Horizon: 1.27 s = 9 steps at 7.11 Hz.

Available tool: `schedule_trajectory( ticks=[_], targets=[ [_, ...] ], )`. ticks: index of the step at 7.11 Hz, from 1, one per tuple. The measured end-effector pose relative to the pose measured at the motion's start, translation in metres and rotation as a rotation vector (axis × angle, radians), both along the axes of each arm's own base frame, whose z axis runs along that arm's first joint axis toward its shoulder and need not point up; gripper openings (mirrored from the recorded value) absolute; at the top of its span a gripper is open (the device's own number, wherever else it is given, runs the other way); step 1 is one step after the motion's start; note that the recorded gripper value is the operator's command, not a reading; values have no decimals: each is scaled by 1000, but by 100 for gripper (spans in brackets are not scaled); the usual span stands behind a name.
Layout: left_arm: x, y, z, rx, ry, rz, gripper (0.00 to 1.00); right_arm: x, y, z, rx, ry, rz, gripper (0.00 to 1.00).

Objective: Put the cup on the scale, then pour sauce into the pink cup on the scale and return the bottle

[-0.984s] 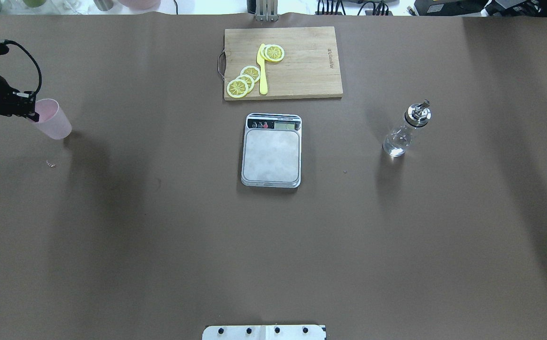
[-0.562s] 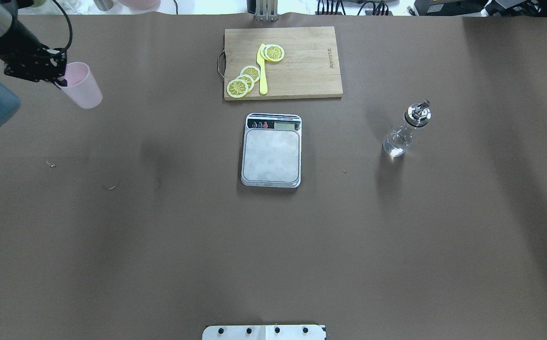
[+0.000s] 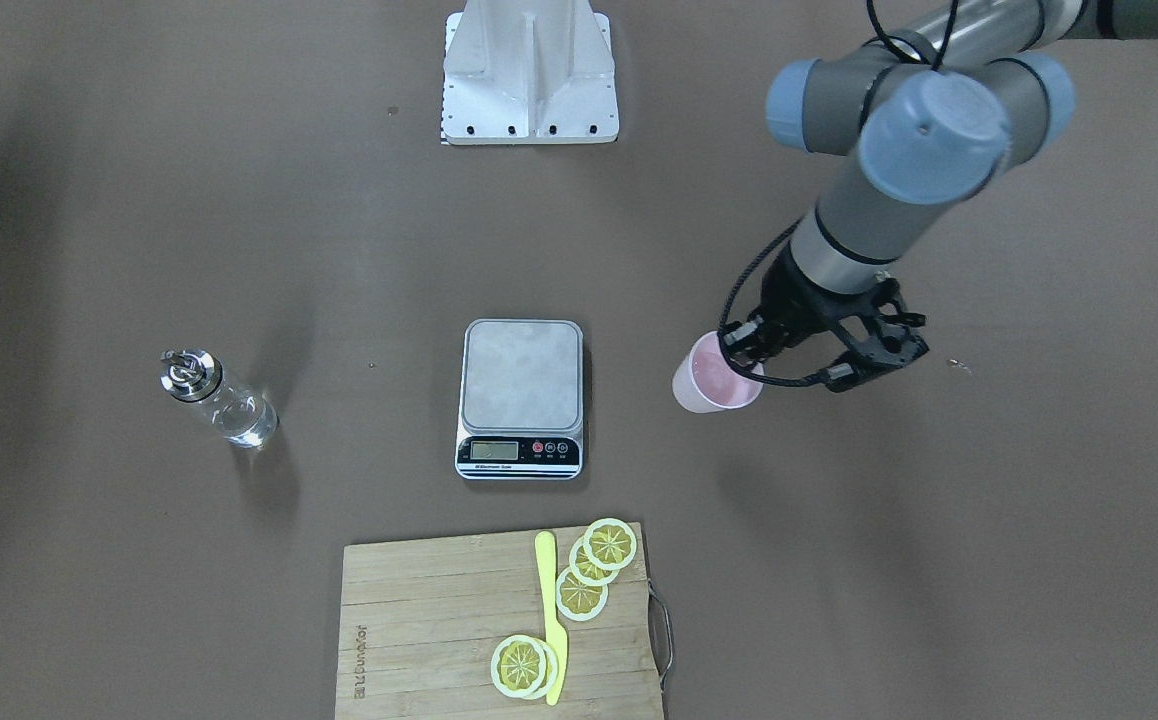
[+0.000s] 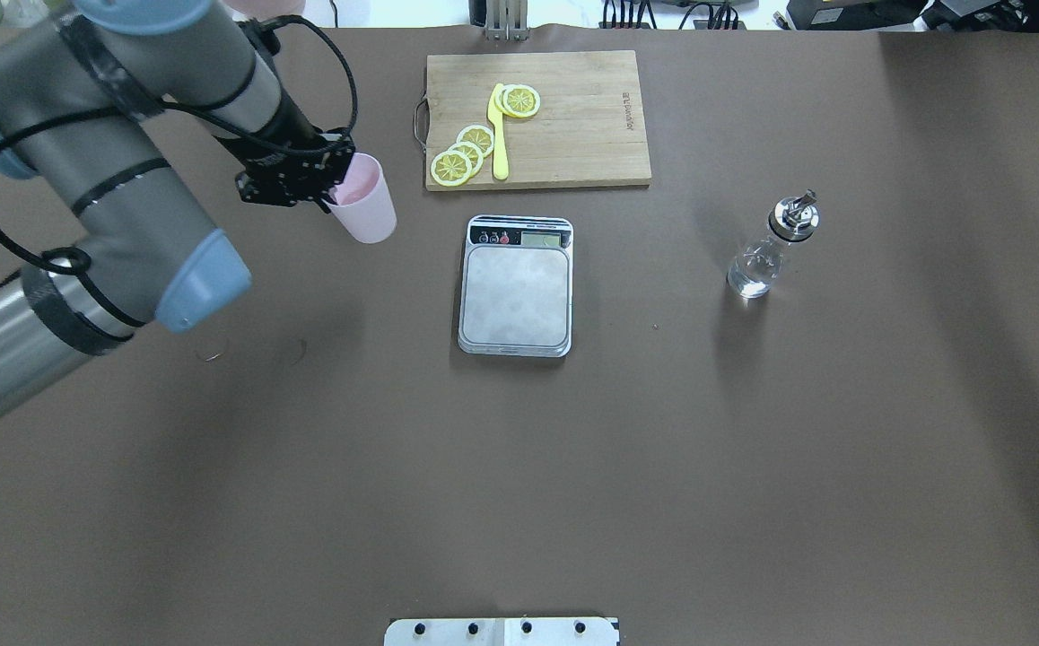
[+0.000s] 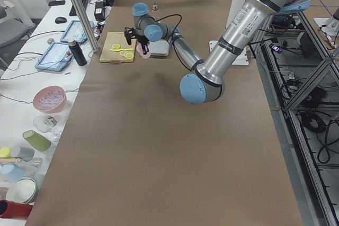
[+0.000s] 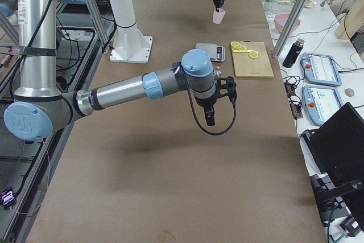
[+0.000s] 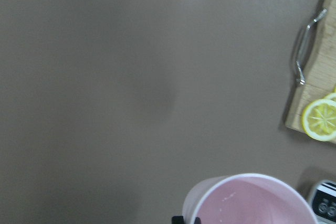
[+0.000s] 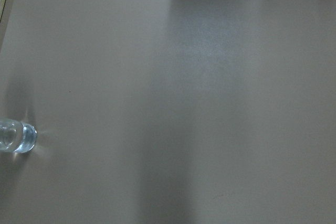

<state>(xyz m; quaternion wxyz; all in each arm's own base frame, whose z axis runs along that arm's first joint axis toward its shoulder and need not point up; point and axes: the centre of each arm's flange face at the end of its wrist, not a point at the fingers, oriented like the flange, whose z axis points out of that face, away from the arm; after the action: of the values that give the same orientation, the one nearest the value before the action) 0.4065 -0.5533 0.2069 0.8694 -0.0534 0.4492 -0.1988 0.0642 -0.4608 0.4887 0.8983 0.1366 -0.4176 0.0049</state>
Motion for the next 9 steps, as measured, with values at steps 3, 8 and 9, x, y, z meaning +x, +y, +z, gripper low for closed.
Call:
schedule_trajectory(
  ticks=[3, 8, 9],
  targets=[
    [102, 35, -78, -9, -4, -64, 0, -4, -1, -10, -4, -7, 19, 100],
    [160, 57, -91, 9, -55, -99, 0, -44, 7, -48, 107, -95, 82, 100],
    [164, 60, -89, 8, -59, -94, 0, -53, 9, -58, 137, -101, 78, 100]
  ],
)
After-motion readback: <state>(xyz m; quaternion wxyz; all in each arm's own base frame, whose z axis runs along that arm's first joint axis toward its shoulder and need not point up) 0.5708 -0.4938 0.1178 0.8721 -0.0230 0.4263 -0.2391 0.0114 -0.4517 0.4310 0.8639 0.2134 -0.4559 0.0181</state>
